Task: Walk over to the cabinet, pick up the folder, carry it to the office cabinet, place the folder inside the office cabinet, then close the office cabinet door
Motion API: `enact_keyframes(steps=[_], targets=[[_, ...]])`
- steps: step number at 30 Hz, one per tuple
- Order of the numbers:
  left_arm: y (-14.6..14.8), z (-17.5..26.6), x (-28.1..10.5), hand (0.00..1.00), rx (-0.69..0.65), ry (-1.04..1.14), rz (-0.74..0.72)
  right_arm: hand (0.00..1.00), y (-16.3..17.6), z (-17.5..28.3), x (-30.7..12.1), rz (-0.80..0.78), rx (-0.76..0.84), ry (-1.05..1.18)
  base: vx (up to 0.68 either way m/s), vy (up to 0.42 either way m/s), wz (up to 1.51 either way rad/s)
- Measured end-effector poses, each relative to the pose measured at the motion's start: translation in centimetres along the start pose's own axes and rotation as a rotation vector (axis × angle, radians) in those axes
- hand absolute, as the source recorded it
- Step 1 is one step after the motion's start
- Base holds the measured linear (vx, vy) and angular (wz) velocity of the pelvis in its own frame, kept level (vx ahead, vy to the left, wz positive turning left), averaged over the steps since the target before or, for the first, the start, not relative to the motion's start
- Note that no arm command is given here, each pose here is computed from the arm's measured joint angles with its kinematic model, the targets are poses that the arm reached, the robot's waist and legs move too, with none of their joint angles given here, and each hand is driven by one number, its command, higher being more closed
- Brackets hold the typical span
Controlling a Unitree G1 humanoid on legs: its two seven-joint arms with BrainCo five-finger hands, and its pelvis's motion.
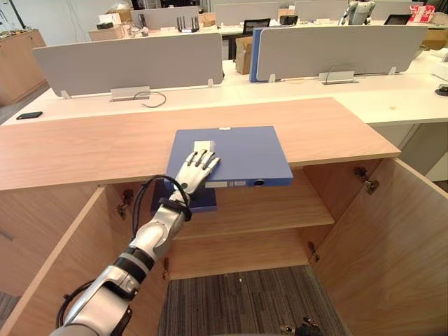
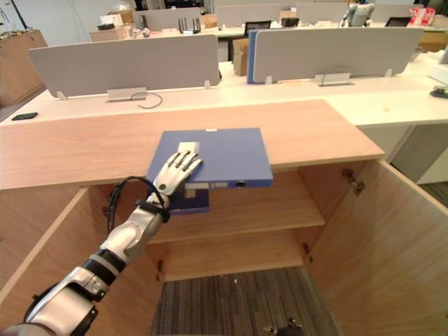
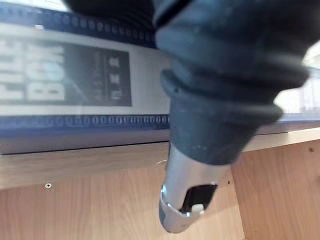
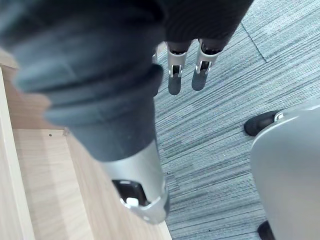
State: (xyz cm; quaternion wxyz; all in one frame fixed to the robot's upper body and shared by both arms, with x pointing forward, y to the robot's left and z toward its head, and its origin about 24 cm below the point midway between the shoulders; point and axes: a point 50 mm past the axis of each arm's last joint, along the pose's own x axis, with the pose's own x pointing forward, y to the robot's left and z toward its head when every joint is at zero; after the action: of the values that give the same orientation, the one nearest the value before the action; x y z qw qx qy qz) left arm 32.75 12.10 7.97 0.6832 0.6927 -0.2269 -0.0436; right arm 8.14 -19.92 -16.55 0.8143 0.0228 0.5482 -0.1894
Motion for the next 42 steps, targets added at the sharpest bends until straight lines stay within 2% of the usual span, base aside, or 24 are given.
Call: enact_keyframes(steps=[1, 2, 16, 22, 24, 26, 27, 28, 29, 31, 33, 37, 39, 42], targets=[[-0.1, -0.1, 0.0, 0.00, 0.003, 0.005, -0.006, 0.00, -0.1, 0.0, 0.0, -0.002, -0.001, 0.001, 0.00, 0.000, 0.00], [-0.1, -0.2, 0.0, 1.00, 0.004, 0.007, -0.008, 0.00, -0.1, 0.0, 0.0, -0.003, 0.000, 0.002, 0.00, 0.000, 0.00], [0.7, -1.6, 1.5, 1.00, -0.030, 0.131, 0.061, 0.00, -0.5, -0.3, 0.1, -0.018, 0.018, 0.013, 0.00, -0.001, -0.03], [1.8, -0.3, 0.6, 1.00, -0.128, 0.133, 0.143, 0.00, -0.6, -0.5, 0.0, -0.026, 0.016, 0.020, 0.00, 0.000, 0.00], [2.6, 0.8, -0.7, 1.00, -0.219, 0.116, 0.193, 0.00, -0.6, -0.6, 0.0, -0.028, 0.015, 0.025, 0.00, 0.000, 0.00], [4.1, 3.1, -2.6, 1.00, -0.444, 0.079, 0.276, 0.00, -1.0, -1.4, -0.1, -0.042, 0.013, 0.045, 0.00, 0.000, 0.00], [4.6, 3.6, -3.0, 1.00, -0.497, 0.065, 0.296, 0.00, -1.1, -1.5, -0.2, -0.046, 0.013, 0.049, 0.00, 0.000, 0.00], [5.8, 4.9, -4.2, 1.00, -0.685, 0.029, 0.333, 0.00, -1.2, -1.7, -0.2, -0.051, 0.012, 0.056, 0.00, 0.000, 0.00], [6.2, 5.3, -4.6, 1.00, -0.754, 0.011, 0.341, 0.00, -1.2, -1.8, -0.2, -0.052, 0.012, 0.057, -0.03, 0.002, -0.02], [7.4, 6.1, -6.0, 1.00, -0.997, -0.041, 0.348, 0.00, -1.3, -1.8, -0.3, -0.053, 0.009, 0.056, -0.07, 0.004, -0.06], [7.3, 6.2, -7.3, 1.00, -1.243, -0.034, 0.314, 0.00, -1.4, -1.9, -0.4, -0.049, -0.008, 0.042, -0.09, 0.009, -0.12], [5.7, 5.7, -9.6, 1.00, -1.601, 0.087, 0.254, 0.00, -1.6, -2.2, -0.7, -0.045, 0.004, 0.026, -0.07, 0.000, -0.07], [5.0, 4.9, -10.8, 1.00, -1.685, 0.174, 0.275, 0.00, -1.5, -2.1, -1.0, -0.034, -0.023, -0.005, -0.05, -0.007, -0.01], [4.5, 3.6, -12.6, 1.00, -1.801, 0.306, 0.360, 0.00, -0.3, 0.5, -2.0, 0.022, -0.055, -0.167, -0.04, -0.014, 0.01]])
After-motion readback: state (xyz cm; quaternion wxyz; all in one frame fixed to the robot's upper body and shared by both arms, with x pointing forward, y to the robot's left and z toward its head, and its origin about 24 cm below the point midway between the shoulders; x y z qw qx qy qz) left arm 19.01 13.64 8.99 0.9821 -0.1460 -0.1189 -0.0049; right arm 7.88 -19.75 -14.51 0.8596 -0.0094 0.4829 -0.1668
